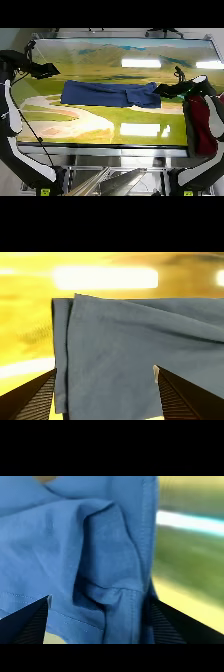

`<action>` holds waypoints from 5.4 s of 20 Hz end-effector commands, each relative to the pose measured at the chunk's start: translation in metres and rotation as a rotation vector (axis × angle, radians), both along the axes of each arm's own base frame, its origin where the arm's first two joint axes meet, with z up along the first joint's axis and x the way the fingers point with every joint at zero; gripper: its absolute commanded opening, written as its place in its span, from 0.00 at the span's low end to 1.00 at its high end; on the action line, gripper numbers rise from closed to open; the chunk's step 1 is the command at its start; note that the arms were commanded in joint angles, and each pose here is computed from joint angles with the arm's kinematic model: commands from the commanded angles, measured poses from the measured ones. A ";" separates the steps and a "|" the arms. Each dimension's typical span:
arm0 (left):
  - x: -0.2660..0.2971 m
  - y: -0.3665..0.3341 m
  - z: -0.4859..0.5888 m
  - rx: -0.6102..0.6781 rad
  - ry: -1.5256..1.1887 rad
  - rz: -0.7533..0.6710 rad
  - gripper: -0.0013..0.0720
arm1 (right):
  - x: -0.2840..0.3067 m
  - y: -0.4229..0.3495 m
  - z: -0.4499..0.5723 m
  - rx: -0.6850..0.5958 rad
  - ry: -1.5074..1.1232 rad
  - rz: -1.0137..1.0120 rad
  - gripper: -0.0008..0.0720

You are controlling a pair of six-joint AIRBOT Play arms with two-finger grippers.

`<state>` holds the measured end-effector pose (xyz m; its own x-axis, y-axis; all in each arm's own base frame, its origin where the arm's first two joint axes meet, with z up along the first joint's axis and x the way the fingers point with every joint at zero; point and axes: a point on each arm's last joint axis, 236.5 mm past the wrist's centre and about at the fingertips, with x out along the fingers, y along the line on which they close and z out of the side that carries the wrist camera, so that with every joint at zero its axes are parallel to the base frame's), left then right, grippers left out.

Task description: Fold the shirts.

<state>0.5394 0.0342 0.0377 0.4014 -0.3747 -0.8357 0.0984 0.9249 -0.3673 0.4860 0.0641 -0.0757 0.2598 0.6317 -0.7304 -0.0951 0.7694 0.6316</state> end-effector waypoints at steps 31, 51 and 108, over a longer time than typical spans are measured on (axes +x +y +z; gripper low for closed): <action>-0.062 -0.409 -0.028 -0.381 0.091 -0.459 0.04 | -0.035 0.065 0.251 0.084 -0.271 0.294 0.04; -0.138 -0.110 0.184 -0.260 -0.207 -0.172 0.04 | -0.007 0.349 0.132 0.098 -0.429 0.386 0.48; -0.154 -0.115 0.148 -0.298 -0.086 -0.192 0.04 | -0.262 -0.265 0.227 -0.504 0.436 -0.967 0.04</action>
<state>0.3864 -0.0812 0.1863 0.3661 -0.6717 -0.6440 0.3020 0.7404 -0.6006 0.2563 -0.2057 0.1906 0.2680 -0.1163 -0.9564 0.7754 0.6151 0.1425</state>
